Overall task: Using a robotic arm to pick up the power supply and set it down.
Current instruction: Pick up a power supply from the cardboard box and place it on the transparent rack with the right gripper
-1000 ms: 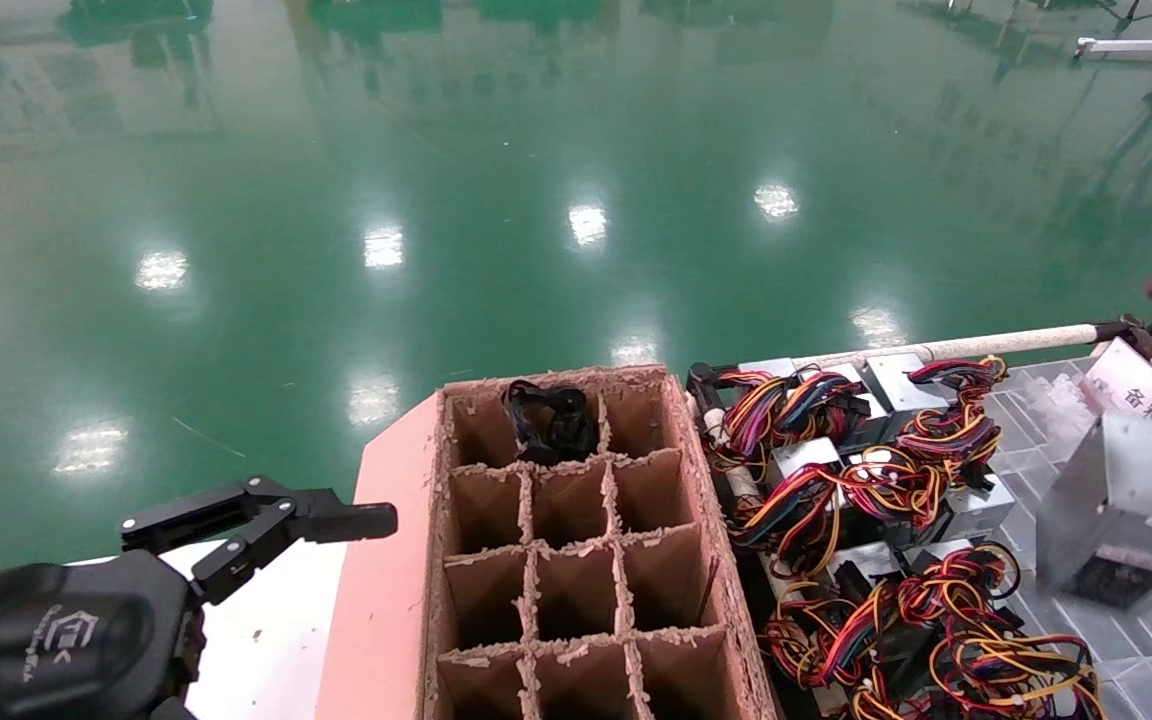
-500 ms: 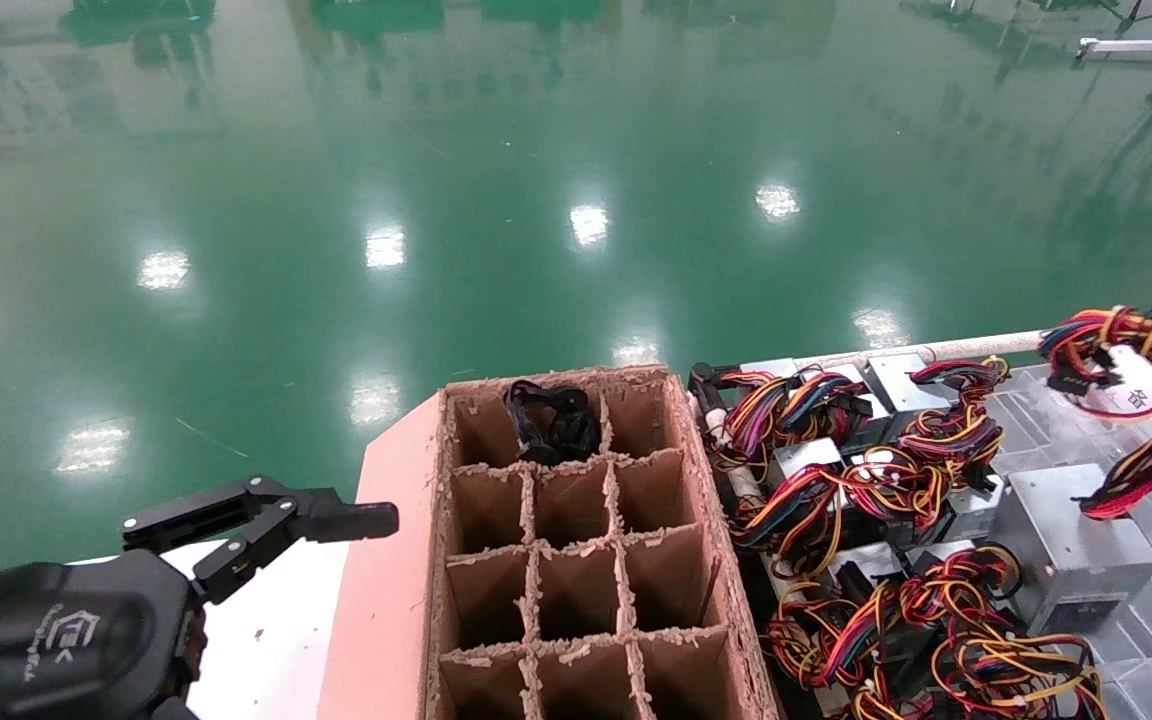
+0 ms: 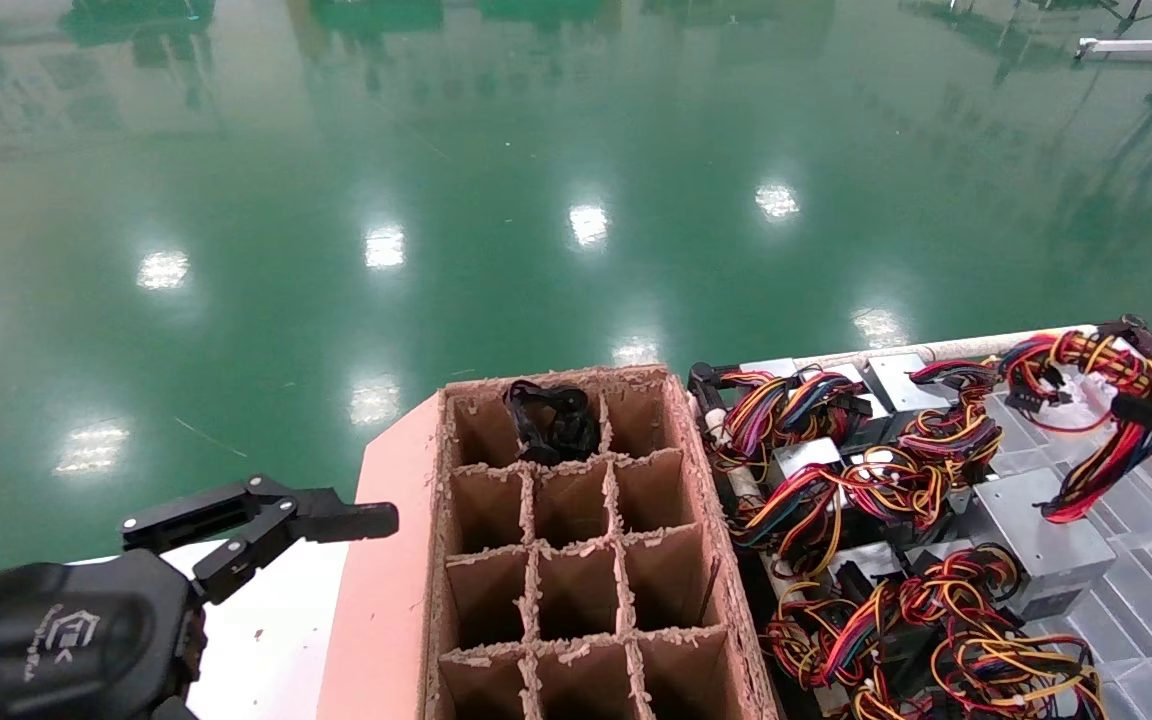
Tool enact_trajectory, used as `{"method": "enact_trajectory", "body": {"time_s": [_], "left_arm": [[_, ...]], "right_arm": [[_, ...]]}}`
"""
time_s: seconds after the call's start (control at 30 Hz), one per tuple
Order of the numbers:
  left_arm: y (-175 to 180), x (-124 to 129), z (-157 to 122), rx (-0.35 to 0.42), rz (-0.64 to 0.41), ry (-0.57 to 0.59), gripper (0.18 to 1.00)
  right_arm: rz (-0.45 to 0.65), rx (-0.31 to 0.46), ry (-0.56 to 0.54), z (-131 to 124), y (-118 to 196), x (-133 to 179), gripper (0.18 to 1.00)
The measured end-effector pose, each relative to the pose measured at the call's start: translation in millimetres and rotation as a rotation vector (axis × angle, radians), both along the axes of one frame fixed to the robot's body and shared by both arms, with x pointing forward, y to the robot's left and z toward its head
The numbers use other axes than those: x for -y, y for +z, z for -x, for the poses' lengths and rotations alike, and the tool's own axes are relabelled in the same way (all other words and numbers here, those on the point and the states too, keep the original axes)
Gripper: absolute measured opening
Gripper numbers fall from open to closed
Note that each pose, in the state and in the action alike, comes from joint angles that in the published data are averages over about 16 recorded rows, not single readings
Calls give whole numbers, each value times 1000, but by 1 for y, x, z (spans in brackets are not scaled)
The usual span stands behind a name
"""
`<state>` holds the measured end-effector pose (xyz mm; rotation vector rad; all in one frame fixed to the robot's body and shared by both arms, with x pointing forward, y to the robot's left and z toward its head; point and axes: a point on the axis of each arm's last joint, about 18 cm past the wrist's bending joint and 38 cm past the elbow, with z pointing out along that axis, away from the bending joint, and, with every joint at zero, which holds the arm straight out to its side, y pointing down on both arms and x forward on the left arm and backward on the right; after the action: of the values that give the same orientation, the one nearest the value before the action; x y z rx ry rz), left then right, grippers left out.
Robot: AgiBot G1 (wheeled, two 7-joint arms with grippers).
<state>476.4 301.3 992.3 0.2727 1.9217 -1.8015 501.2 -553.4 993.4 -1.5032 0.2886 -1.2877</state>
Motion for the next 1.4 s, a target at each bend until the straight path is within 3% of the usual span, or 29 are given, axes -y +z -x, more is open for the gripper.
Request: {"method": "enact_trajectory", "body": {"time_s": [0.73, 1.4], "left_arm": [[0, 0, 0, 0, 0, 0, 1001], [0, 0, 0, 0, 0, 0, 1001]], "right_arm": [[-117, -15, -32, -13, -47, 10, 209], [-237, -14, -124, 12, -95, 37, 209]]}}
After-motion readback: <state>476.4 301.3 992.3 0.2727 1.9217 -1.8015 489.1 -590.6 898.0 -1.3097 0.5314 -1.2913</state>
